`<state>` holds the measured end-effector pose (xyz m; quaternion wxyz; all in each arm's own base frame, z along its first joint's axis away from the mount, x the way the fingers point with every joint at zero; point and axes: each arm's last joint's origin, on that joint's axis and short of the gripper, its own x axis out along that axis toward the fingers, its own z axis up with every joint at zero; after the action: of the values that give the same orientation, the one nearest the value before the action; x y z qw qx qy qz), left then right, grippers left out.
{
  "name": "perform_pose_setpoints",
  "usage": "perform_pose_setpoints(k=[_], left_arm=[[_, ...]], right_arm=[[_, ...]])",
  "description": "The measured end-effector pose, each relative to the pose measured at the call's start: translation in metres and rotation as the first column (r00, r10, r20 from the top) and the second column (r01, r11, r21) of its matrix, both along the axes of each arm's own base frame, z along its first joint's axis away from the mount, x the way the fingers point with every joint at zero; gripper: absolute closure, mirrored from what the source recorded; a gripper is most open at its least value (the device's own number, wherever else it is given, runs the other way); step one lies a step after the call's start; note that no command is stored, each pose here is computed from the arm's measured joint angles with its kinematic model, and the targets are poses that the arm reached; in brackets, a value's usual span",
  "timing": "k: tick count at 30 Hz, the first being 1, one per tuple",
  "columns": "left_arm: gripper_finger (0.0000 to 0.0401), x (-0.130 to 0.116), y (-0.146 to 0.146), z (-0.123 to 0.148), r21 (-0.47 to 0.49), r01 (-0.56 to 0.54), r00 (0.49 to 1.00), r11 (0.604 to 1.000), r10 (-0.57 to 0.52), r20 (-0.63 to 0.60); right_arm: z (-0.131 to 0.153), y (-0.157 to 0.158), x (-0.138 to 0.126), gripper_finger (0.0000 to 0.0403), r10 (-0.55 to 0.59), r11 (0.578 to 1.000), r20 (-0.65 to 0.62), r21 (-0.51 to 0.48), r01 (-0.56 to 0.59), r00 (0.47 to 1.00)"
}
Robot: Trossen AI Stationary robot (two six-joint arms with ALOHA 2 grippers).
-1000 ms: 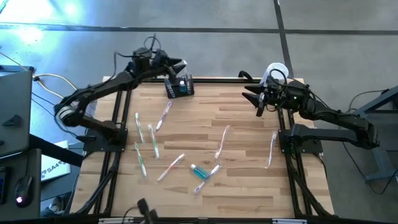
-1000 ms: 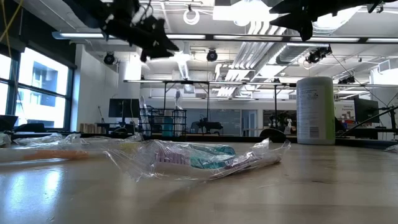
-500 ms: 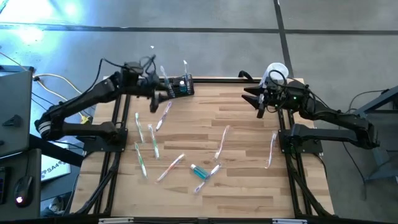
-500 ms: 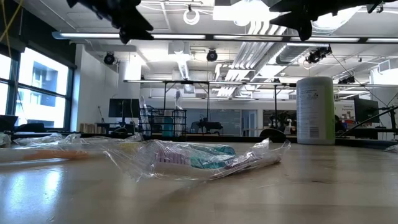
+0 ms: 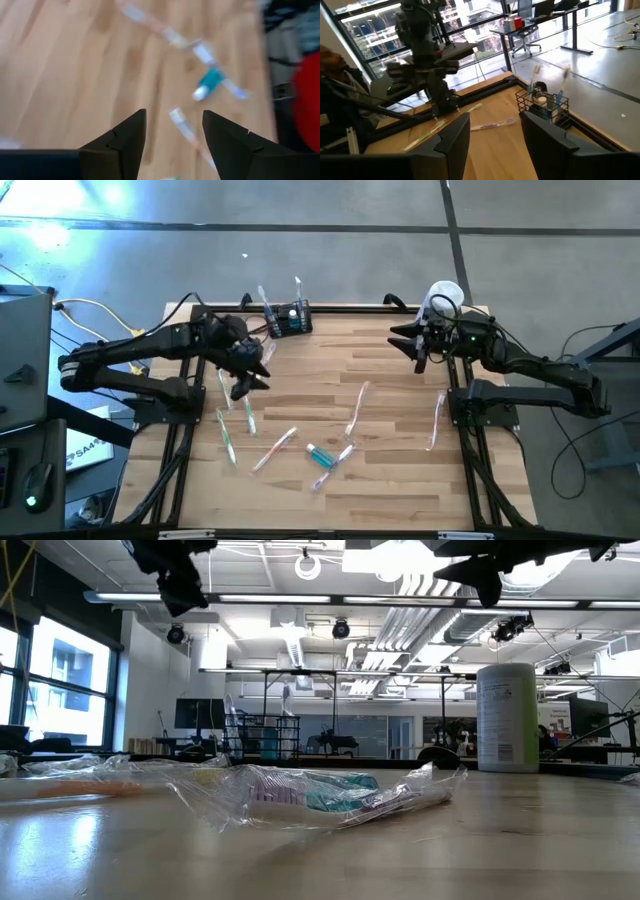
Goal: Pick & Place toothbrushing station
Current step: Put the top violet toothbrush into the black wire organizer
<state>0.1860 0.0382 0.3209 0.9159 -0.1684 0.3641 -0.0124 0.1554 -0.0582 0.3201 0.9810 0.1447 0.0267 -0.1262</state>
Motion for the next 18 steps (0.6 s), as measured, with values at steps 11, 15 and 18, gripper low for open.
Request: perform_pose_setpoints(k=[11,15,18], left_arm=[[0.0207,-0.002,0.006,-0.020,0.058,-0.246,0.935,0.967,0.253,-0.249],[0.0207,0.007,0.009,-0.028,0.091,-0.256,0.917,0.962,0.272,-0.292],[0.0207,0.016,0.013,-0.038,0.122,-0.292,0.883,0.949,0.317,-0.346]], right_arm=[[0.000,0.010,0.003,0.0231,0.056,0.998,0.001,0.023,-0.056,0.998],[-0.001,0.012,0.004,0.0231,0.069,0.996,0.003,0.053,-0.069,0.998],[-0.002,0.014,0.004,0.0231,0.081,0.995,-0.009,0.058,-0.081,0.997]])
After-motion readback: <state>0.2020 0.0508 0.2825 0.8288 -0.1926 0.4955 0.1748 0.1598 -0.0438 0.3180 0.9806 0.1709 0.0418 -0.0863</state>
